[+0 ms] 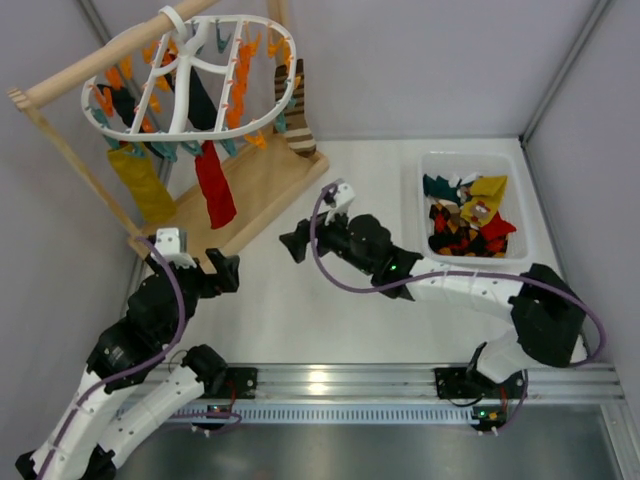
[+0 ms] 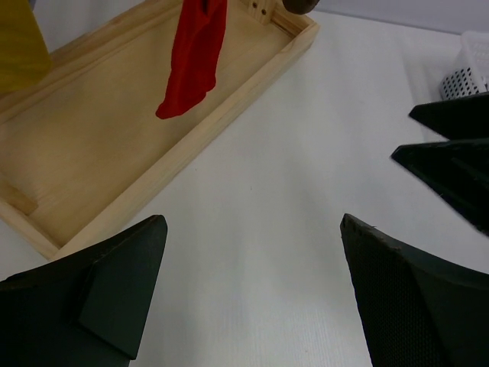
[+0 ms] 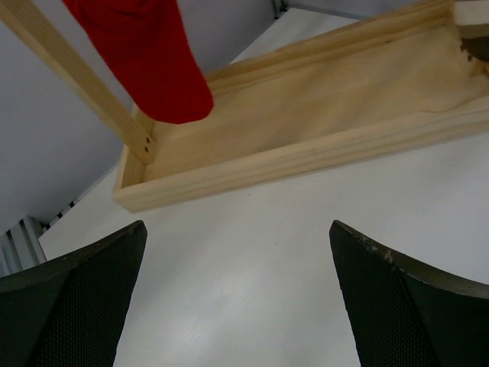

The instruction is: Remove the socks clipped to the hanger

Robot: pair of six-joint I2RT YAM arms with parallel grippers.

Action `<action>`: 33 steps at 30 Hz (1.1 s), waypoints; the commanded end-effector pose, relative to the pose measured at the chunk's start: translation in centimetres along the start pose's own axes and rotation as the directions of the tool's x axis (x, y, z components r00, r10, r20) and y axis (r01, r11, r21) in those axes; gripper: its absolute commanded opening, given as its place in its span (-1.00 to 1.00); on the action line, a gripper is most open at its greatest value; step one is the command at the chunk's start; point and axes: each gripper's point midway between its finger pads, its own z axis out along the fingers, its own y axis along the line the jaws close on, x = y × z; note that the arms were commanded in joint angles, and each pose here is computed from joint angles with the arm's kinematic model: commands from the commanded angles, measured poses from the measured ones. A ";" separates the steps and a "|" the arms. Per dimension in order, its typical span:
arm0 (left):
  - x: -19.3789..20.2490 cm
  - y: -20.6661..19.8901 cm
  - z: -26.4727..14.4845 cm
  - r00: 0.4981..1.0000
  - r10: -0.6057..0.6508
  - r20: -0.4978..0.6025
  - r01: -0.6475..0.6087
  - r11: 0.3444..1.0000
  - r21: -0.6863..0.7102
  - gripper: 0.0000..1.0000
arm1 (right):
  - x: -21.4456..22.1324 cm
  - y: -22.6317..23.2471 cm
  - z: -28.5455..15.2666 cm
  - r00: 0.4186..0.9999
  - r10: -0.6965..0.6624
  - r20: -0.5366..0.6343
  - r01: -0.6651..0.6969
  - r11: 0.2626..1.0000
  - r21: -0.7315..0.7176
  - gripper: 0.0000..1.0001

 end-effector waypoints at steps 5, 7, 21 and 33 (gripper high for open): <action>-4.3 1.8 -2.5 0.965 -0.147 0.217 0.152 0.988 -0.010 0.98 | -1.4 7.1 6.3 0.989 -0.036 0.145 0.040 0.999 -0.024 0.99; -4.8 2.3 -3.7 0.946 -0.190 0.263 0.192 0.981 0.020 0.98 | -1.4 8.7 8.3 0.987 -0.055 0.151 0.059 0.998 -0.020 0.99; -4.7 3.0 -3.9 0.937 -0.197 0.288 0.205 0.979 0.002 0.98 | 1.8 12.1 16.4 0.988 -0.086 0.129 0.072 0.991 0.110 0.99; -5.0 3.7 -4.4 0.925 -0.207 0.318 0.224 0.974 -0.016 0.98 | 2.3 11.3 18.8 0.980 -0.134 0.149 0.105 0.976 0.190 0.83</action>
